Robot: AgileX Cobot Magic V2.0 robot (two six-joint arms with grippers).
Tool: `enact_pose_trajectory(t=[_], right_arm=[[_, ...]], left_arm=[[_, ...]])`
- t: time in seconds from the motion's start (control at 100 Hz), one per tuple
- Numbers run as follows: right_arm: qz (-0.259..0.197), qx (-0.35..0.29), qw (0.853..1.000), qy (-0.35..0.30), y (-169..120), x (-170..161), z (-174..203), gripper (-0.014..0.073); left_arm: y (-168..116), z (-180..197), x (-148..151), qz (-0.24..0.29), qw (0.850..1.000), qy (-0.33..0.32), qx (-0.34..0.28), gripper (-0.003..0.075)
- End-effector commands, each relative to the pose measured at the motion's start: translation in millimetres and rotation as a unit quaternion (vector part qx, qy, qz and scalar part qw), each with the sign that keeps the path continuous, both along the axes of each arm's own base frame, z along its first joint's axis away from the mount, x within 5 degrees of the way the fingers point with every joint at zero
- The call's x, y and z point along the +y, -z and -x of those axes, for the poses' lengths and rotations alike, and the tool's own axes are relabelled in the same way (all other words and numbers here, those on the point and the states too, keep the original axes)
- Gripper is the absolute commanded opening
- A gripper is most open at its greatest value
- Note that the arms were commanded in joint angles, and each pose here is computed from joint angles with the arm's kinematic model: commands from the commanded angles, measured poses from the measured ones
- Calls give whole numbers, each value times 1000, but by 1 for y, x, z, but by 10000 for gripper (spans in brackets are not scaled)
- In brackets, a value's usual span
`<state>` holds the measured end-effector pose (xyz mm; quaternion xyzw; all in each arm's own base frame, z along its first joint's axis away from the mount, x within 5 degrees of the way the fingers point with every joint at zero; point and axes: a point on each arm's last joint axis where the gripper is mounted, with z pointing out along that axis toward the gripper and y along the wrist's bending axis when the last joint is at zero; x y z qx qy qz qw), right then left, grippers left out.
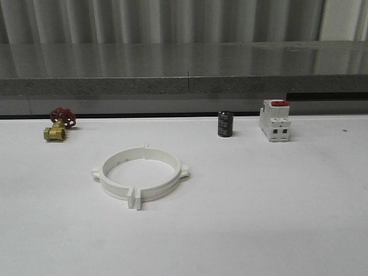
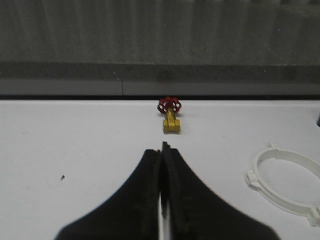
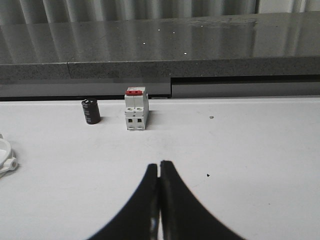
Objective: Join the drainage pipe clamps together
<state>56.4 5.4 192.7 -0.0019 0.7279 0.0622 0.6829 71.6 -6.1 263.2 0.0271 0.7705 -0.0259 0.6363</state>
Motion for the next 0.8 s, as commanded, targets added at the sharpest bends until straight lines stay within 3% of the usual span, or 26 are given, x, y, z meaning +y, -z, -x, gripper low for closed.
enact_pose_trajectory(t=[0.0,0.2,0.36,0.79], right_arm=[[0,-64,998,5,-15,-1,2,-67],[0,-64,998,5,-15,-1,2,-67],[0,-63,998,5,-15,-1,2,-67],[0,-63,998,5,-15,-1,2,-67]], left_arm=[[-4,2,2,-6,996,-12,-84,-21],[39,15,4,-40,993,-14,-107,-21],[60,16,4,-25,993,-13,-113,-21],[67,15,0,-17,993,17,-117,-21]])
